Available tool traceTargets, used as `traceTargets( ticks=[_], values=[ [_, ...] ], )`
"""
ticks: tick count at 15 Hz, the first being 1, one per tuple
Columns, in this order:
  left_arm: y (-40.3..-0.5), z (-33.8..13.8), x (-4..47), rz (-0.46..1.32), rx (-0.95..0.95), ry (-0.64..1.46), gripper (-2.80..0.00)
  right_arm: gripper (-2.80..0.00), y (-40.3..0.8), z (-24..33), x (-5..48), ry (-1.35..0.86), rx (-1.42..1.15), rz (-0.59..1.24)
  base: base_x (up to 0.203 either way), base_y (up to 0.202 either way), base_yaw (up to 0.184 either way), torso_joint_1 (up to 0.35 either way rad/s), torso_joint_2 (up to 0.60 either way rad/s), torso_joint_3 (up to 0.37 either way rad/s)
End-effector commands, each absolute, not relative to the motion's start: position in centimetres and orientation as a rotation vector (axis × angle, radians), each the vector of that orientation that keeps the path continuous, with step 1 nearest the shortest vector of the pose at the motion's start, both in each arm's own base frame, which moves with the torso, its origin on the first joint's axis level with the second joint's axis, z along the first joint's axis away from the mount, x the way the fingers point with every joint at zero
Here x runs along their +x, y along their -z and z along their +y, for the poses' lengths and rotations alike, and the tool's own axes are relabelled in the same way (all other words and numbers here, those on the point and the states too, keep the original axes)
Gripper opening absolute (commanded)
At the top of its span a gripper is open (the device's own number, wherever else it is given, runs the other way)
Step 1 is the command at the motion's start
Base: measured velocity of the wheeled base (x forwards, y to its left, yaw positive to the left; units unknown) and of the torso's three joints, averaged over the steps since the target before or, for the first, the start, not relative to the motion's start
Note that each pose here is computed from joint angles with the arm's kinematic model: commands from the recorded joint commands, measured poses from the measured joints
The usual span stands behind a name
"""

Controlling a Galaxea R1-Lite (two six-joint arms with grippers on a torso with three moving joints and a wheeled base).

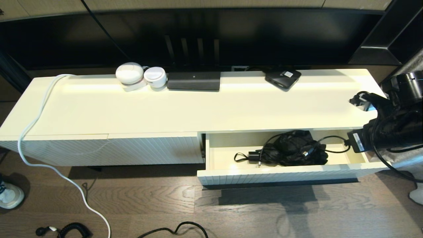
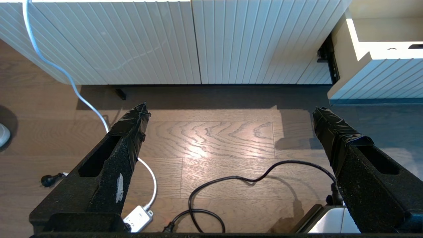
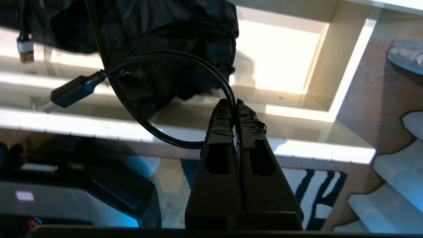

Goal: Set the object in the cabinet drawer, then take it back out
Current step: Put the data cable in the drawer

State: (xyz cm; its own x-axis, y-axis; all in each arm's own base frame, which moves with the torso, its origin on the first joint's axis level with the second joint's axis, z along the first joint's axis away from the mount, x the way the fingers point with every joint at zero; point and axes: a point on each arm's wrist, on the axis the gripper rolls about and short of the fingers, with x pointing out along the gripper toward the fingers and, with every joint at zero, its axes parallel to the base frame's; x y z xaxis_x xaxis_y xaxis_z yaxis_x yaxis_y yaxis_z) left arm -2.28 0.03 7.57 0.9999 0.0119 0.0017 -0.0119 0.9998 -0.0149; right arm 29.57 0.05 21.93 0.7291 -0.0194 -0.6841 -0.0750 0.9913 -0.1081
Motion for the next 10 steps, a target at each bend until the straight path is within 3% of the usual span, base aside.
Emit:
traceTargets(
  ticks=[1, 10],
  values=[
    [-7.6, 0.0, -2.3, -0.002, -0.015, -0.012, 0.0, -2.8, -19.7, -0.1, 31.9, -0.023, -0.111, 0.809, 0.0, 0.0, 0.0, 0.0, 0.0, 0.0],
    [-7.6, 0.0, -2.3, -0.002, -0.015, -0.012, 0.0, -2.8, -19.6, -0.8, 33.9, 0.016, -0.074, 0.779, 0.0, 0.0, 0.0, 0.0, 0.0, 0.0]
  ],
)
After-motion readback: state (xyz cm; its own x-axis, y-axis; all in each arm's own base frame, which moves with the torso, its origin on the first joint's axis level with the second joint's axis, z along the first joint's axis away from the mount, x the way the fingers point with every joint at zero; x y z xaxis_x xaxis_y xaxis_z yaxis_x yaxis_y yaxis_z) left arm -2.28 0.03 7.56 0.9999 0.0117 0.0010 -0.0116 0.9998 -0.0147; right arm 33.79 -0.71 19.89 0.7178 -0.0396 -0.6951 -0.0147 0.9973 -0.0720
